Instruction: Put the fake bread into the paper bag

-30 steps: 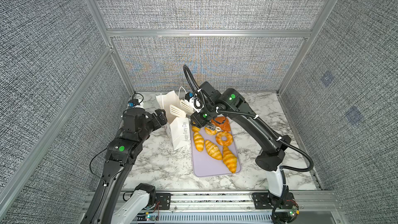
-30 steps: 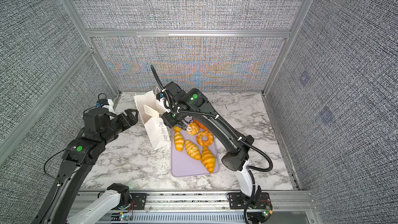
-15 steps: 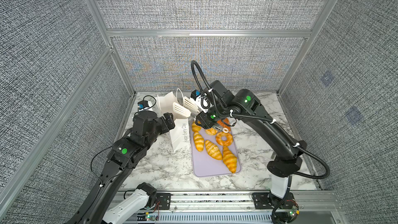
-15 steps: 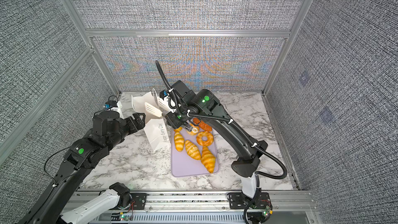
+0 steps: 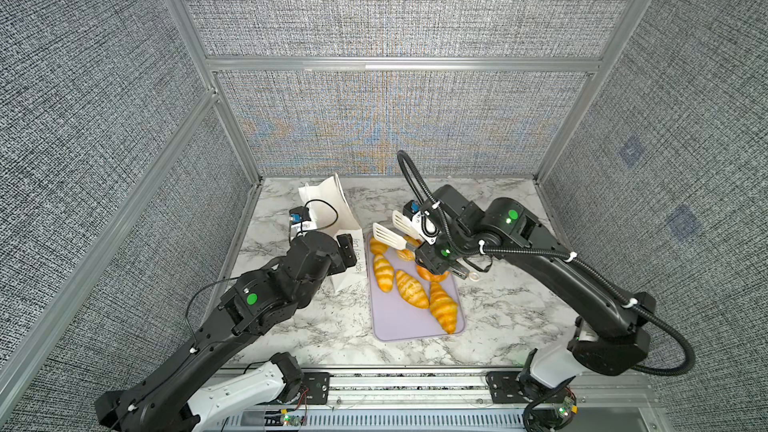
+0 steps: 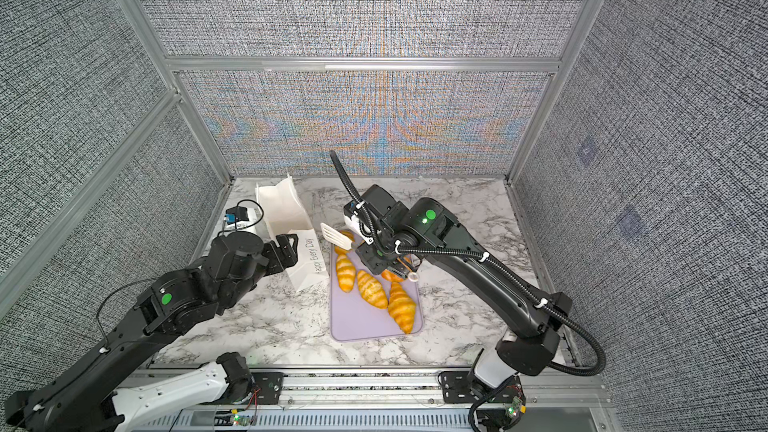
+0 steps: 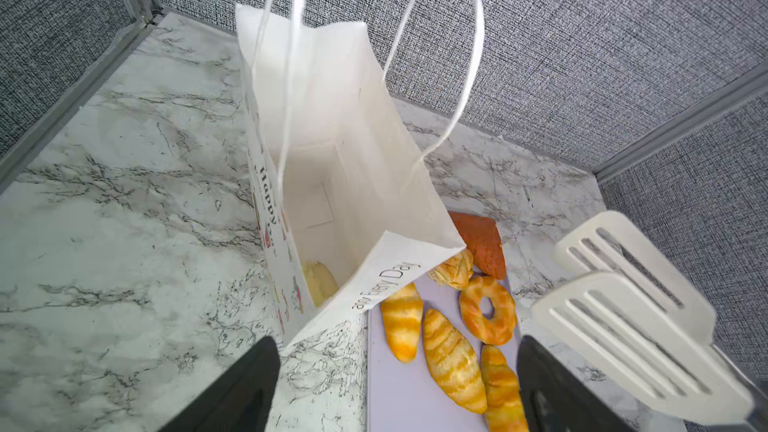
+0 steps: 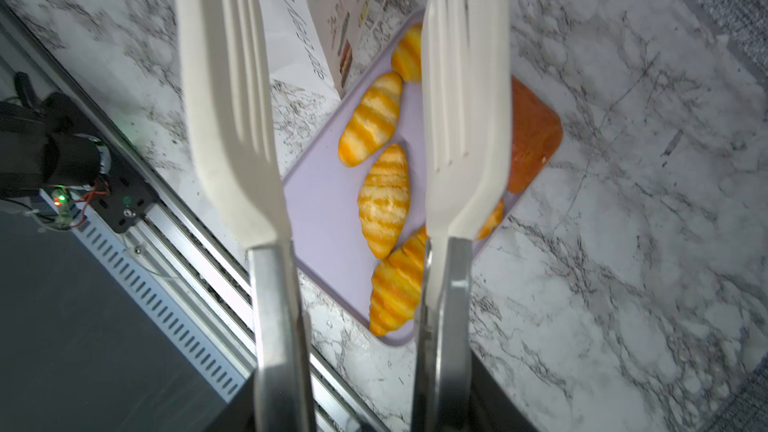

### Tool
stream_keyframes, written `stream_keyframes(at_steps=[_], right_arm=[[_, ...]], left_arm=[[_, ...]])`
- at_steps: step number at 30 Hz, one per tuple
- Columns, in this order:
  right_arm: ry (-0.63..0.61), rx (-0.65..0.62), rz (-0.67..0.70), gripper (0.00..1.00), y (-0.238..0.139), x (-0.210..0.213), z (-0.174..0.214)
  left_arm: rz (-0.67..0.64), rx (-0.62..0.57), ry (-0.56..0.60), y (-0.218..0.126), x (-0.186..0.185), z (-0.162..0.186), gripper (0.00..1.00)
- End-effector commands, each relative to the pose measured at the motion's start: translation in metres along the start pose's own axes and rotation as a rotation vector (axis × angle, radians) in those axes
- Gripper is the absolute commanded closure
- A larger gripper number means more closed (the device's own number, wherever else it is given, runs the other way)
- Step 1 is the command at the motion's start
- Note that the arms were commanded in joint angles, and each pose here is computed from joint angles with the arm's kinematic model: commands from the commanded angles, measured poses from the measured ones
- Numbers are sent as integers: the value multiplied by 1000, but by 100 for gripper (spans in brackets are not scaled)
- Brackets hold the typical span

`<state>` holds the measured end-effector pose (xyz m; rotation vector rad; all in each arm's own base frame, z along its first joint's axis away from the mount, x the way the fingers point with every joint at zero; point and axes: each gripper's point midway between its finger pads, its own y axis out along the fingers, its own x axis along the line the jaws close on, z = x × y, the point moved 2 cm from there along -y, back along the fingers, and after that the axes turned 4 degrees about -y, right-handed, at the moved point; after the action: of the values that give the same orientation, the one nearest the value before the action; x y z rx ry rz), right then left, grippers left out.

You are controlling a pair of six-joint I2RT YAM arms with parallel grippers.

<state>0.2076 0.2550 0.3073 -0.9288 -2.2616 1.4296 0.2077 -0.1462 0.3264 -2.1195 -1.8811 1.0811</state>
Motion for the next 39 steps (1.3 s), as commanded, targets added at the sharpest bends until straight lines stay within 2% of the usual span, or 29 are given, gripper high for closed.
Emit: stream_keyframes(at_steps=[1, 10, 17, 23, 26, 39], right_arm=[[32, 40, 67, 49, 4, -11, 22], [156, 193, 120, 49, 23, -25, 102], [266, 295, 112, 49, 35, -26, 151], [326, 423, 92, 49, 49, -16, 188], [350, 436, 74, 48, 49, -10, 196], [368, 549, 51, 43, 53, 14, 227]], left_arm=[[-50, -10, 9, -4, 0, 9, 9], [-21, 11, 66, -18, -35, 63, 8], [-26, 60, 135, -21, -62, 115, 2], [5, 116, 66, -7, -54, 148, 1], [21, 130, 47, 0, -46, 160, 1], [-54, 225, 99, 24, -35, 212, 1]])
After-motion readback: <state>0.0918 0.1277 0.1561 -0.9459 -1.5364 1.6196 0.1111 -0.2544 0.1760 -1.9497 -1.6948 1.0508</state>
